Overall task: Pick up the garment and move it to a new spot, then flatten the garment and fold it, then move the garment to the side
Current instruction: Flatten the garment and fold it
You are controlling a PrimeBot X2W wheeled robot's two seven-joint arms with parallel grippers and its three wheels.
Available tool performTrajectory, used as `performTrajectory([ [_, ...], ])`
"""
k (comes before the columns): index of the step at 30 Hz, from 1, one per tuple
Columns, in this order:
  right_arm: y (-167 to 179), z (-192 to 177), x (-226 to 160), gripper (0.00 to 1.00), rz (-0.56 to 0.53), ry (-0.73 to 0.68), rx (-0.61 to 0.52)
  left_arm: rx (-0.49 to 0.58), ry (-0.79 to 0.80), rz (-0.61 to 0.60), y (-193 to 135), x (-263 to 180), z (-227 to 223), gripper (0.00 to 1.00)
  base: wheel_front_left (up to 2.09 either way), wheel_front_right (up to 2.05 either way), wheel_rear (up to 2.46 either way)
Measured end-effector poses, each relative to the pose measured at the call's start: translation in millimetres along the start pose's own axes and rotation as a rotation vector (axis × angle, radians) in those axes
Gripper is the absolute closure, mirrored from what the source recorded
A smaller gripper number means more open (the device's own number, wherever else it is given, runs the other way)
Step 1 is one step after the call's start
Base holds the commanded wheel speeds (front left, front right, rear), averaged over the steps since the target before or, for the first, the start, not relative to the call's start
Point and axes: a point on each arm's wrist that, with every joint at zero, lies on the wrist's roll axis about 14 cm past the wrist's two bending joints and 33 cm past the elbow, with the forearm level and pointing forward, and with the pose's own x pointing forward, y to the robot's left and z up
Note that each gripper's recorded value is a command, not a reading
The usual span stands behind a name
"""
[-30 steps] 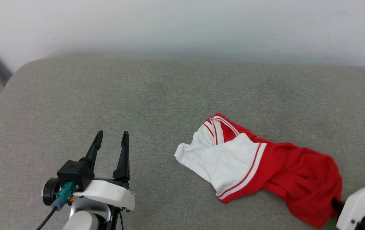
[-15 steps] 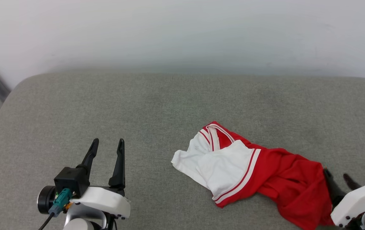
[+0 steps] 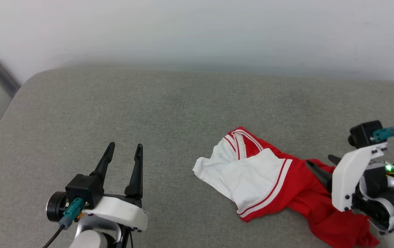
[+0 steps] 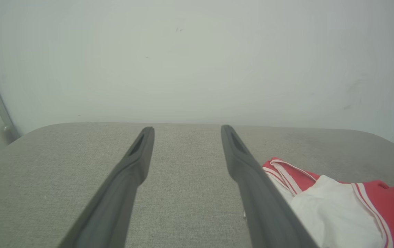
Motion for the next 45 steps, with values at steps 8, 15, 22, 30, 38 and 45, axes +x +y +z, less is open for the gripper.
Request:
performTrajectory([
  [8, 25, -16, 49, 0.0, 0.109, 0.293, -0.172, -0.002, 0.013, 0.042, 14, 7, -10, 0.0, 0.0, 0.0, 0.0],
  [15, 31, -44, 83, 0.0, 0.161, 0.463, -0.233, -0.006, 0.045, 0.093, 29, 10, -25, 0.0, 0.0, 0.0, 0.0],
  [22, 42, -45, 88, 1.0, 0.208, 0.474, -0.249, -0.008, 0.058, 0.112, 35, 11, -32, 0.0, 0.0, 0.0, 0.0],
  [30, 19, 12, 72, 1.0, 0.147, 0.25, -0.175, -0.018, 0.033, 0.066, 20, 19, -26, 0.0, 0.0, 0.0, 0.0],
  [38, -71, 30, 32, 1.0, -0.094, 0.012, -0.006, -0.023, 0.017, 0.013, 3, 23, -22, 0.0, 0.0, 0.0, 0.0],
  [45, -98, -9, -25, 1.0, -0.281, -0.278, 0.136, -0.022, 0.003, -0.003, -4, 14, -14, 0.0, 0.0, 0.0, 0.0],
])
